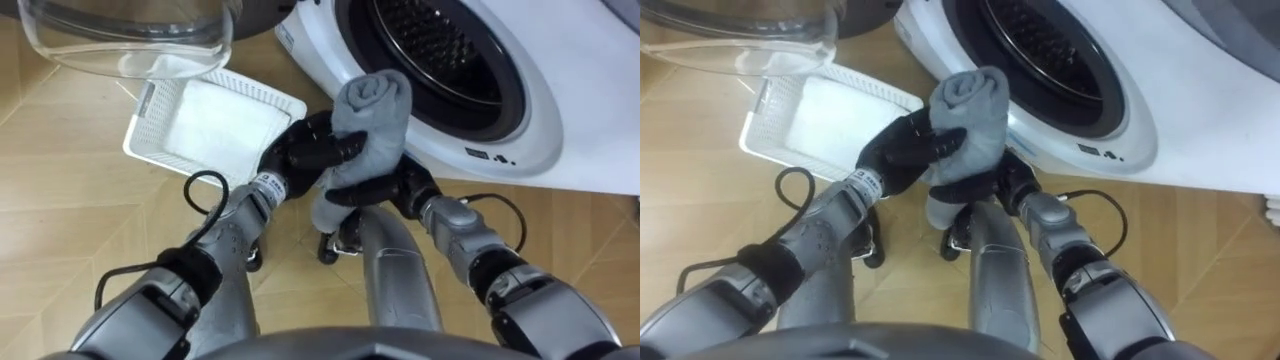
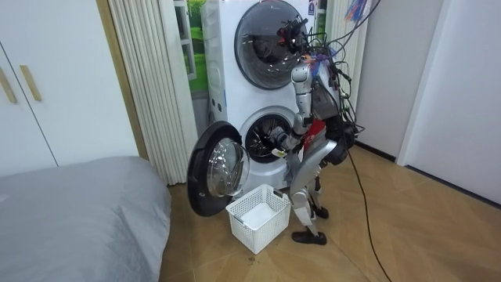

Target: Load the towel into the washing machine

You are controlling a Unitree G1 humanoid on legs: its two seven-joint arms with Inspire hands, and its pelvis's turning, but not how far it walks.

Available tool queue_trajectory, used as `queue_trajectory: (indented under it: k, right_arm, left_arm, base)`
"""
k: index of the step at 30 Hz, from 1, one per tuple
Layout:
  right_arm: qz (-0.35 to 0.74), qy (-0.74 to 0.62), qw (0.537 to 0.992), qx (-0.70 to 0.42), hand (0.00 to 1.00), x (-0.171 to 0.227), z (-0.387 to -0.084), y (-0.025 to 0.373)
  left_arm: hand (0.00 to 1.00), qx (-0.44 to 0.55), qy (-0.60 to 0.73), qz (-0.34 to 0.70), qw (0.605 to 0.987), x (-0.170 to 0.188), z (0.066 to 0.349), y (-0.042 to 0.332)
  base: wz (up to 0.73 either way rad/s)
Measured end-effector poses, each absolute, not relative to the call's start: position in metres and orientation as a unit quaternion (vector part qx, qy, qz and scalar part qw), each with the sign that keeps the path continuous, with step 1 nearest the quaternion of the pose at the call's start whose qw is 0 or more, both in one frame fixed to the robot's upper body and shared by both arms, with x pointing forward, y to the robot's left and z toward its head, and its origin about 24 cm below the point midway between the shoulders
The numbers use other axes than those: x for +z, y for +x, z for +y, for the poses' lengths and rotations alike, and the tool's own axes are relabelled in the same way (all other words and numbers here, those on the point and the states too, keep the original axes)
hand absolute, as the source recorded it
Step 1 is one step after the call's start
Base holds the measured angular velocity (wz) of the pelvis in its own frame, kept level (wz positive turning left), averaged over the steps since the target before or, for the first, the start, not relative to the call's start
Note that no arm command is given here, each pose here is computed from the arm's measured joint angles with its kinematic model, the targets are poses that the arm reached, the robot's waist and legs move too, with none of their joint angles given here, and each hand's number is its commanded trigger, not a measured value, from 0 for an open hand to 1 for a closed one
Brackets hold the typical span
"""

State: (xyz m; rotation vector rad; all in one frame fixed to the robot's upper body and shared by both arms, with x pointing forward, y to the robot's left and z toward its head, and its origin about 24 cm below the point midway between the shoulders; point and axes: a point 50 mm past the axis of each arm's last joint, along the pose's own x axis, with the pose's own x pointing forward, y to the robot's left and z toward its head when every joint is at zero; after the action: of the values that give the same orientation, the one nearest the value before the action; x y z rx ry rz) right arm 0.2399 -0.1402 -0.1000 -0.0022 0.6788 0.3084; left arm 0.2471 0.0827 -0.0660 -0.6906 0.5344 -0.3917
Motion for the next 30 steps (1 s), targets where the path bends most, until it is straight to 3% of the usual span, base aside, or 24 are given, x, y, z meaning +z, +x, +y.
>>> queue_trajectory:
  k: [10,17,18,19,30]
  right_arm:
    - [0.335,-0.019,0.932,0.139,1.00,-0.100,-0.145,0.241]
    - [0.334,-0.020,0.933,0.131,1.00,-0.098,-0.146,0.244]
    - [0.334,-0.018,0.933,0.129,1.00,-0.098,-0.146,0.244]
    - [0.338,-0.016,0.933,0.126,1.00,-0.100,-0.147,0.242]
    - [0.362,-0.027,0.928,0.078,1.00,-0.106,-0.159,0.236]
  left_arm:
    - [1.00,-0.155,-0.436,0.259,0.848,-0.064,0.072,0.247]
    - [1.00,-0.143,-0.456,0.257,0.840,-0.064,0.072,0.246]
    - [0.82,-0.142,-0.456,0.258,0.840,-0.065,0.072,0.246]
    - [0.00,-0.142,-0.457,0.258,0.839,-0.065,0.072,0.246]
    - [0.00,-0.122,-0.466,0.247,0.841,-0.065,0.078,0.248]
  base:
    - [0.00]
    - [0.03]
    - [0.00]
    - [0.00]
    - [-0.03]
